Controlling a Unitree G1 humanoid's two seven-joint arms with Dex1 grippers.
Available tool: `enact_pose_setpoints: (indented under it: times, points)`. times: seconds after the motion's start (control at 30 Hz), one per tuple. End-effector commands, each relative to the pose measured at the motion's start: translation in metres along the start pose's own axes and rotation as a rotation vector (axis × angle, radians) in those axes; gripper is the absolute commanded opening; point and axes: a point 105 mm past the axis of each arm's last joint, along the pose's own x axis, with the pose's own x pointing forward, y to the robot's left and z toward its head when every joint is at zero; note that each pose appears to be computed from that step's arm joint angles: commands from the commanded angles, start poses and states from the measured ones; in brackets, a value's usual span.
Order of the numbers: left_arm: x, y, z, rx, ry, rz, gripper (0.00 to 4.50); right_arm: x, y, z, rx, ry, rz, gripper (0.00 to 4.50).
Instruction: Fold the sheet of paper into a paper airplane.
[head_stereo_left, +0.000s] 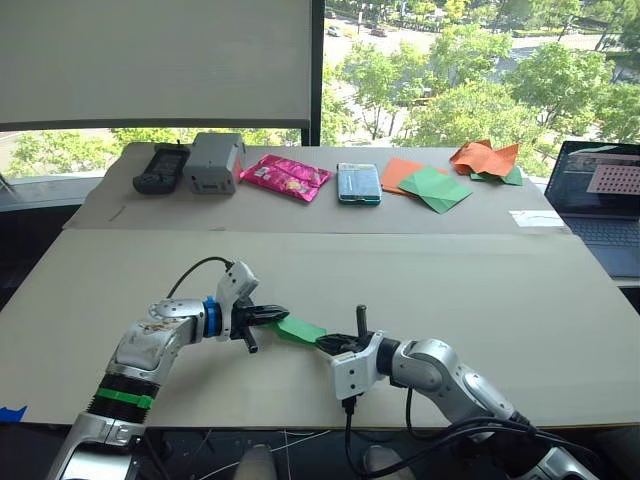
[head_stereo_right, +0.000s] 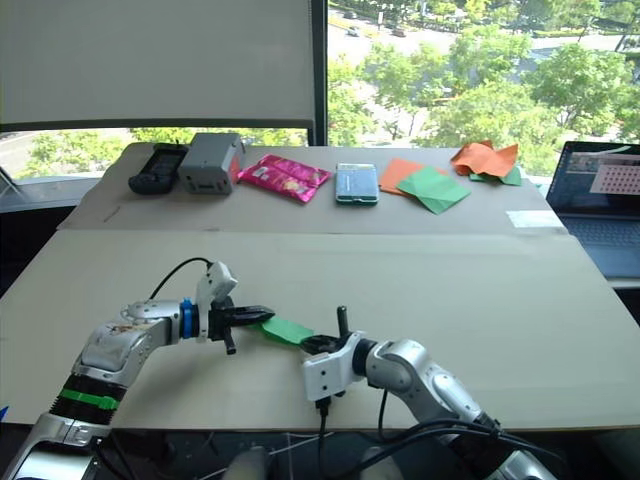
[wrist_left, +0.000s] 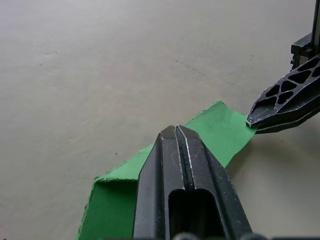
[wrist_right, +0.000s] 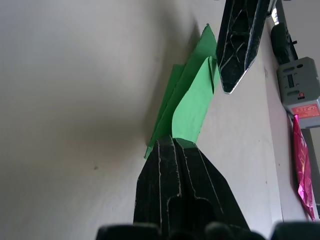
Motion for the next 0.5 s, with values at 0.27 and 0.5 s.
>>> enact_pose_setpoints:
  times: [0.27, 0.5]
  points:
    - [-0.004, 0.002, -0.005, 0.052, 0.019, 0.004, 0.00, -0.002, -0.017, 0.002, 0.034, -0.005, -0.043, 0.03]
    - [-0.002, 0.009, -0.012, 0.071, 0.050, 0.033, 0.00, -0.004, -0.025, 0.006, 0.127, -0.022, -0.064, 1.93]
